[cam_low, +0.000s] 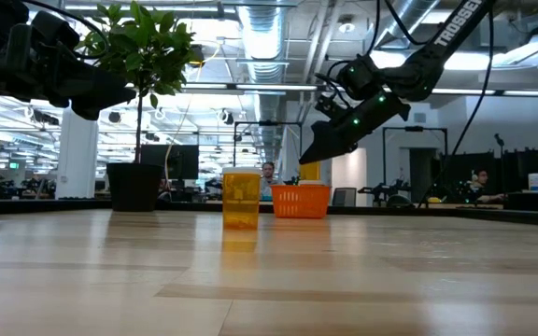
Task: Pick and place pill bottles into a basket
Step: Put the orange pill bottle into the orange basket
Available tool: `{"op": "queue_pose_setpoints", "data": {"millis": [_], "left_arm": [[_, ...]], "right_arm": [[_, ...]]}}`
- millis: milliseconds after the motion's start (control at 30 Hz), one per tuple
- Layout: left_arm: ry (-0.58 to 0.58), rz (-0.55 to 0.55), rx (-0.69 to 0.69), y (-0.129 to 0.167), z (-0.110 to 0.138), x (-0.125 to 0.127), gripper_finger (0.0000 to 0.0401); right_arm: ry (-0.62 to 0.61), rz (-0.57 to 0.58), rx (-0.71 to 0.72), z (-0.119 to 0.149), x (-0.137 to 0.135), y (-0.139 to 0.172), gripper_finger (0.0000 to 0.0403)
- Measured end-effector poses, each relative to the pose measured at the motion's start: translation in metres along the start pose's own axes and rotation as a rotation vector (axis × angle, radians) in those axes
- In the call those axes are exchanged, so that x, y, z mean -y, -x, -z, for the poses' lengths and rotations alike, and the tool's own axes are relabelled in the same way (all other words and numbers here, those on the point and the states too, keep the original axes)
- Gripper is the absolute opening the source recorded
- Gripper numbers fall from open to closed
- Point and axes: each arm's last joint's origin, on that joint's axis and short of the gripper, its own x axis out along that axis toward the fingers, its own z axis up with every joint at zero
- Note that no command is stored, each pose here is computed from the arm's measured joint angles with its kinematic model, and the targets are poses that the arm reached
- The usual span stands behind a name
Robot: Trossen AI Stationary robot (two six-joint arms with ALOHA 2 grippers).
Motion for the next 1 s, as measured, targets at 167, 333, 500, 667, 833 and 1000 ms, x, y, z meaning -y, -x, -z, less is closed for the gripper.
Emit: {"op": "queue_pose_setpoints", "data": {"millis": [167,333,500,667,833,1000], "left_arm": [[0.0,0.0,0.0,0.0,0.0,0.0,0.0209],[0.0,0.0,0.0,0.0,-0.0001,0.0,0.0209],[0.0,0.0,0.0,0.0,0.0,0.0,0.0209],[0.0,0.0,0.0,0.0,0.0,0.0,0.0209],[0.0,0.0,0.0,0.0,-0.0001,0.0,0.0209],[0.0,0.0,0.0,0.0,-0.0001,0.0,0.0209]], "right_arm": [[-0.001,-0.002,-0.008,0.0008,-0.0002,0.0,0.0218],[-0.001,-0.003,-0.009,0.0009,-0.0002,0.0,0.0222],[0.007,-0.003,-0.008,0.0007,-0.0002,0.0001,0.0222],[0.012,-0.03,-0.001,0.0006,-0.001,0.0001,0.0223],[0.018,-0.034,0.002,0.0003,-0.0011,0.0001,0.0223],[0.017,-0.035,-0.005,0.0011,-0.0011,0.0002,0.0223]]}}
